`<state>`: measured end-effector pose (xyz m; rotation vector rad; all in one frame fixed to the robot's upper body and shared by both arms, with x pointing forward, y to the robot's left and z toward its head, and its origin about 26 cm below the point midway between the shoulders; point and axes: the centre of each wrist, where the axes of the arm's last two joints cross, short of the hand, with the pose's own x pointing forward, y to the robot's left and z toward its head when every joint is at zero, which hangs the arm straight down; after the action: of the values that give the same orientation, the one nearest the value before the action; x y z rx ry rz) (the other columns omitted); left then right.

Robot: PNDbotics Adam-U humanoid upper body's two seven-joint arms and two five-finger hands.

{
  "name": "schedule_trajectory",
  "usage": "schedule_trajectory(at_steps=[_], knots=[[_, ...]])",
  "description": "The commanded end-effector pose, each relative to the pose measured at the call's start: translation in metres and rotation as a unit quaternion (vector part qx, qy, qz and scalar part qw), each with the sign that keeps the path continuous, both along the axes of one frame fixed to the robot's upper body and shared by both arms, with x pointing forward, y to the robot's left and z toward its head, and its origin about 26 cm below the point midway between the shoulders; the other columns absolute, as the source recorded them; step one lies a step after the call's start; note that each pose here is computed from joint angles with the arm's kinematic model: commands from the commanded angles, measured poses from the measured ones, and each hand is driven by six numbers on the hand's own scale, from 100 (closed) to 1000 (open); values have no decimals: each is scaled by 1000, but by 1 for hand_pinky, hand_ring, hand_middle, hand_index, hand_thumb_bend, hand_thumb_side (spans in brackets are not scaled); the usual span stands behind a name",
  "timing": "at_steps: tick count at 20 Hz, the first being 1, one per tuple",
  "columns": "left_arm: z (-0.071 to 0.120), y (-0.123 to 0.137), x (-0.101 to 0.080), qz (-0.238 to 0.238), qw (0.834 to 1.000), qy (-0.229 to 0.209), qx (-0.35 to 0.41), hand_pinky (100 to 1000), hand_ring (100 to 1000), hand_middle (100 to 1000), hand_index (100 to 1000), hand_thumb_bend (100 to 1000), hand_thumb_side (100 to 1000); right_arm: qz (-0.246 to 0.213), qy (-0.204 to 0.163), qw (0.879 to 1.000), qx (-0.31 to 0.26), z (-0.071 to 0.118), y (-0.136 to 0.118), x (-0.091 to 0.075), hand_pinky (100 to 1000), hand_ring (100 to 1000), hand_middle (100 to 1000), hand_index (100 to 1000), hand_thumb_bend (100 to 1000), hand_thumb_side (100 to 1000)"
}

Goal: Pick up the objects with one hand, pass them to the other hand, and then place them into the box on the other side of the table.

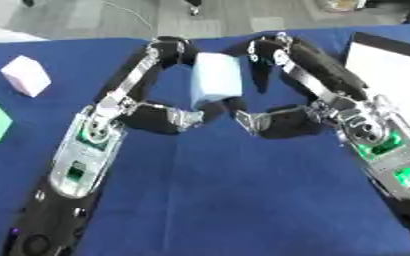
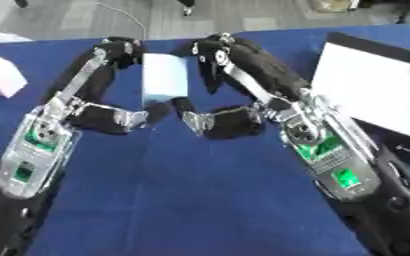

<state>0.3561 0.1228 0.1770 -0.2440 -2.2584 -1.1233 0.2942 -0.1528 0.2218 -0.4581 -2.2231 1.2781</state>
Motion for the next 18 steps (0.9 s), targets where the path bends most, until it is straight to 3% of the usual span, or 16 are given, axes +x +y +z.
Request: schedule_trajectory(at_steps=[1, 11, 18], knots=[[7, -12, -7, -27, 999, -30, 26, 738, 636, 621, 744, 633, 368, -10, -26, 999, 17, 13, -3, 1, 430, 806, 273, 438, 100, 277], [6, -6, -3, 14, 997, -56, 49, 754, 685, 686, 800, 768, 453, -7, -30, 999, 14, 12, -3, 1, 434, 813, 287, 423, 100, 271], [-1, -3, 5, 71, 996, -43, 29, 745, 684, 686, 800, 783, 500, -3, -22, 1000, 21, 12, -6, 2, 434, 821, 300, 419, 100, 274]])
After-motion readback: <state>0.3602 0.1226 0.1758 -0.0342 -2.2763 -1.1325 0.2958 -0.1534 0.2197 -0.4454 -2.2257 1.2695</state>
